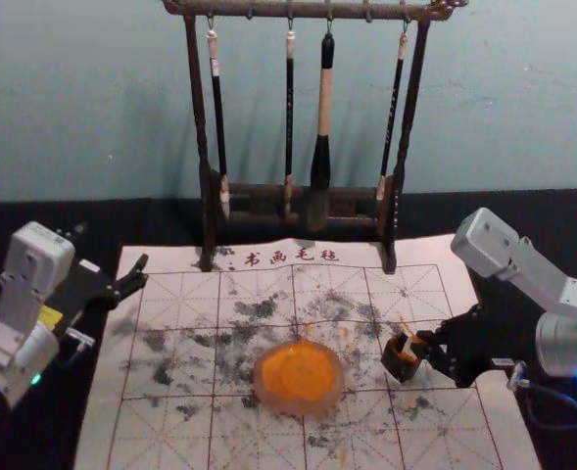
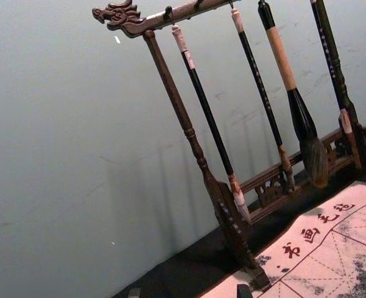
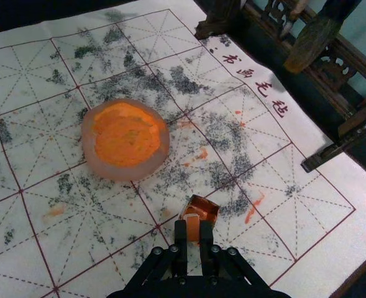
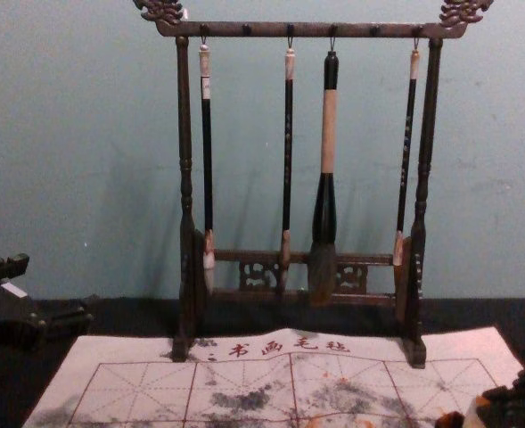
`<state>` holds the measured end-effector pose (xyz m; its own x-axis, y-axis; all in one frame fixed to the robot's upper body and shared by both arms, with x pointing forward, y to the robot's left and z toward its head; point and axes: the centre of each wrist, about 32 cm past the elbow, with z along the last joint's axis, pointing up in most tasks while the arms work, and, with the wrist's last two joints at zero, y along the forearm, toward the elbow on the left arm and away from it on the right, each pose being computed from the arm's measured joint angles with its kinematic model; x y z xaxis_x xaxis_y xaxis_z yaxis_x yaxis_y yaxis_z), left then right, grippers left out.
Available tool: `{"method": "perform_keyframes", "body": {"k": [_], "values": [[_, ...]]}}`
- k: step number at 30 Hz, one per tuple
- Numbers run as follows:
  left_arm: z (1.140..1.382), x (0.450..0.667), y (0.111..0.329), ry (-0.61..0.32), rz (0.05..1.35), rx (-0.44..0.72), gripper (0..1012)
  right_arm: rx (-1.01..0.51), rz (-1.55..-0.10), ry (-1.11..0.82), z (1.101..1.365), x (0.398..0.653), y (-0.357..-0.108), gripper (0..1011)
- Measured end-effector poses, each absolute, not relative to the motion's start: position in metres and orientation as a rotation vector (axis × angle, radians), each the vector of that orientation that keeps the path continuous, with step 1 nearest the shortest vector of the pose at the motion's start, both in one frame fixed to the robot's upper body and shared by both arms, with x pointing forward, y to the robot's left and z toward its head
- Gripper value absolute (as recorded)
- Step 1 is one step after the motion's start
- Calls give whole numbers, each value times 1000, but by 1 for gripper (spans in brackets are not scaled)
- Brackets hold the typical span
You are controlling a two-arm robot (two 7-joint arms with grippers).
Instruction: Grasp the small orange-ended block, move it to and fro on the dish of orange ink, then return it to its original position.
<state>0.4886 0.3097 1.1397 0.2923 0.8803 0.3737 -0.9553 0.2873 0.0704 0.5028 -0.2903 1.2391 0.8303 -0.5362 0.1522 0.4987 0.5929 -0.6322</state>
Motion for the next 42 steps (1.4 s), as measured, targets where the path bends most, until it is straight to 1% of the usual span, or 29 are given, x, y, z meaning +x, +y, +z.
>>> {"method": "perform_keyframes", "body": {"k": [42], "values": [[1140, 489, 310, -285, 1248, 304, 1001, -734, -603, 53, 1234, 505, -290, 87]]}}
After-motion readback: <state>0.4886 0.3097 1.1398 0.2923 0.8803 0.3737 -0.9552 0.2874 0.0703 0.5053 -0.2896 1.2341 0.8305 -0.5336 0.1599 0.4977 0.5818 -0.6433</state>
